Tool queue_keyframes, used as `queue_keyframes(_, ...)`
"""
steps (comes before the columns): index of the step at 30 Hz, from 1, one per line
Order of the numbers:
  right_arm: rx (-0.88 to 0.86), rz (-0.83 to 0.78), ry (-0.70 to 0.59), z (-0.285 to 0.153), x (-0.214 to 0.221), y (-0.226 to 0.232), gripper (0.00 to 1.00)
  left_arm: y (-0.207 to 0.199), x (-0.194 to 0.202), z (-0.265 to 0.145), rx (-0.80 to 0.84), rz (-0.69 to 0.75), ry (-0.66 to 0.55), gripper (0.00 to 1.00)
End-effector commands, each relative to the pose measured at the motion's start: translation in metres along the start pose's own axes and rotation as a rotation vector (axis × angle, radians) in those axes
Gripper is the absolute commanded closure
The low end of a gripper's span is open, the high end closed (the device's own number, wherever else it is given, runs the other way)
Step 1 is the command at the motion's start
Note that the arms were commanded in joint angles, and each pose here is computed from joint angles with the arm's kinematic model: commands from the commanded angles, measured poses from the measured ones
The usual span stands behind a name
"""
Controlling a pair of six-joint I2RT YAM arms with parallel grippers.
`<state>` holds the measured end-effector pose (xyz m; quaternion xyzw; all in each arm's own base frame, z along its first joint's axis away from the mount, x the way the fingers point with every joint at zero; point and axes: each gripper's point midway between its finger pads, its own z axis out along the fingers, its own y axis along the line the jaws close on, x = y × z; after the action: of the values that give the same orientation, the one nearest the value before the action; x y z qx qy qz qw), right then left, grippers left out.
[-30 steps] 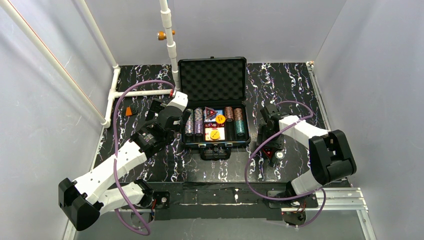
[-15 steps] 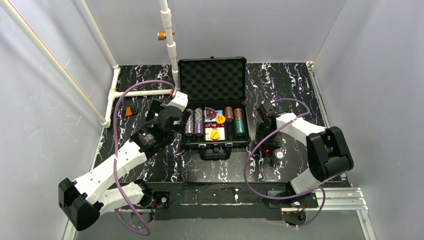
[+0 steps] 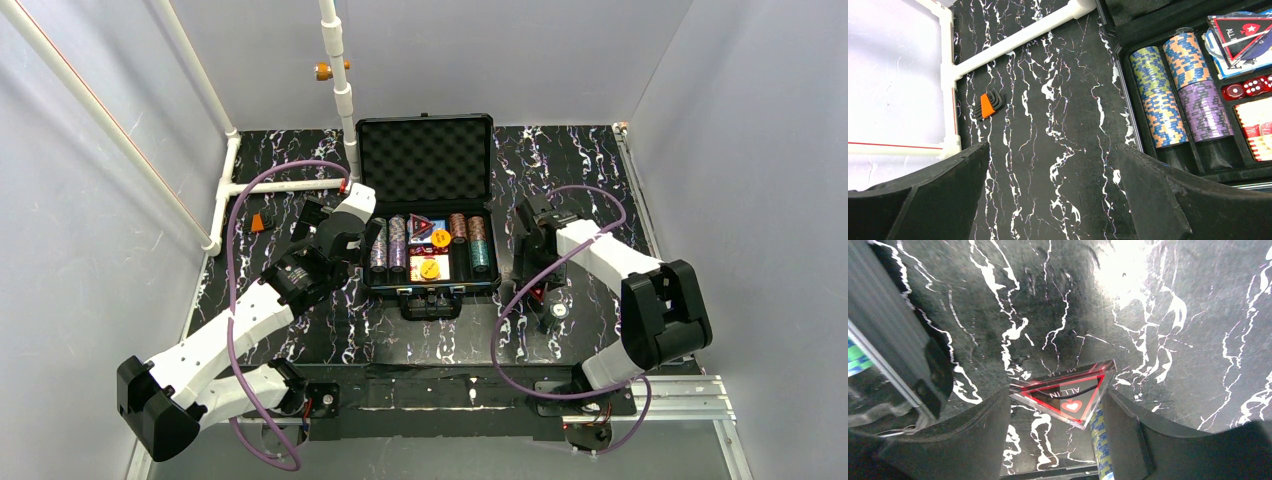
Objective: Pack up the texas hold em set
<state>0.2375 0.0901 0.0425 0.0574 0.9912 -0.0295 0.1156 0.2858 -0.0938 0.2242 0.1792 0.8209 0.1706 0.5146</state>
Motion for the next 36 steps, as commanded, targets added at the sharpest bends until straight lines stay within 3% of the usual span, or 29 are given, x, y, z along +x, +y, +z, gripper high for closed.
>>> queue_keyframes(1,-0.014,-0.005,-0.080,-0.030,-0.023,0.003,0.36,0.004,0.000,-0.004,-0.009,-0.006,-0.008,0.01)
queue_keyframes(18,-0.091,-0.052,-0.200,-0.087,-0.058,0.034,0.37,0.010,-0.002,-0.006,-0.027,-0.015,-0.018,0.00)
queue_keyframes(36,-0.145,-0.195,-0.246,-0.120,-0.041,0.121,0.37,0.023,-0.006,-0.017,-0.050,-0.047,-0.058,0.01)
